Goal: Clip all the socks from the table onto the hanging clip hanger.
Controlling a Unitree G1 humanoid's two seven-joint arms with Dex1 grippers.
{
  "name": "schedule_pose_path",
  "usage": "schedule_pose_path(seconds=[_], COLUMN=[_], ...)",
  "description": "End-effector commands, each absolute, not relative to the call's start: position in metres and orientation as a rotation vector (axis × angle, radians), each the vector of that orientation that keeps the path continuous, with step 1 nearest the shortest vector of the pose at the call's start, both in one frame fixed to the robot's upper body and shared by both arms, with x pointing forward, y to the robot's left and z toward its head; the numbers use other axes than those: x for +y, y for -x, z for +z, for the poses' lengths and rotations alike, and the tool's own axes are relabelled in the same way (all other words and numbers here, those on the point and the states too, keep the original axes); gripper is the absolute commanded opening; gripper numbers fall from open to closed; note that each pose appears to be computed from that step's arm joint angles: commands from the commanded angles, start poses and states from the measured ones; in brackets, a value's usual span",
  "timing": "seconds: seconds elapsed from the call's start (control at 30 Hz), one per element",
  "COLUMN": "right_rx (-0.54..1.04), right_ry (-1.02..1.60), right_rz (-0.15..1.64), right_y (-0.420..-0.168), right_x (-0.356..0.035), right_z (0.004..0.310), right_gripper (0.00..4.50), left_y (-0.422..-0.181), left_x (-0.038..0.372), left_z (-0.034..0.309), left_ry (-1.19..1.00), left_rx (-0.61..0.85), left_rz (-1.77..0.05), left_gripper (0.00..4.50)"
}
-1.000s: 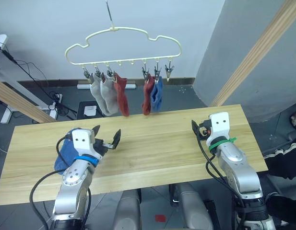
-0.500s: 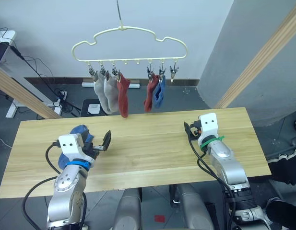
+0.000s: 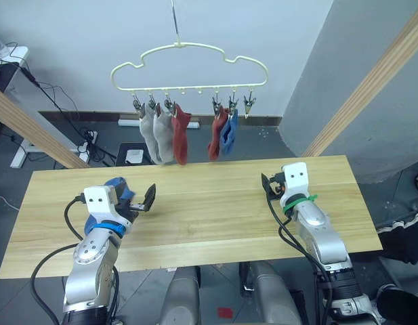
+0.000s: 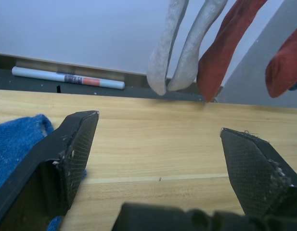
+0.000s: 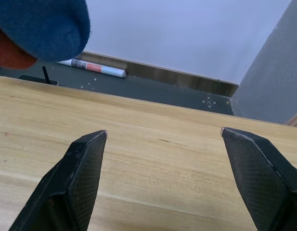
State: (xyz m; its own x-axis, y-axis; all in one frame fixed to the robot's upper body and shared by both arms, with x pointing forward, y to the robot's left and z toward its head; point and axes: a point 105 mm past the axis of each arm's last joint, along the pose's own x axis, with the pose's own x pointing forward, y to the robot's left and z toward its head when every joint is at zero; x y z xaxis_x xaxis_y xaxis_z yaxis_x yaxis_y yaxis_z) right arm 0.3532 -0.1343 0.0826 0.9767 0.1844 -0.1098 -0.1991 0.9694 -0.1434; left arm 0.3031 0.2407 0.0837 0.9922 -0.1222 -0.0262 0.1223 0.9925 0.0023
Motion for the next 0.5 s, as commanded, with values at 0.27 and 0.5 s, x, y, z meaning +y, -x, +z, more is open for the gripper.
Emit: schedule_pose_path(seconds=[0.27,0.5], right_rx=[0.03,0.028], right_ry=[0.166,0.167], right_rz=[0.165,0.163], right_y=[-0.3505,-0.349], right_x=[-0.1415,-0.1429], right_z=[0.0979,0.0987], right_gripper=[3.97,3.97], left_y=[-0.3035,-0.2994], left_x=[0.2348,0.2357], left_z=[0.0917,0.092], left_ry=[-0.011,-0.016], left_rx=[-0.011,-0.011], left_rz=[-0.141,-0.144], left_gripper=[4.5,4.5])
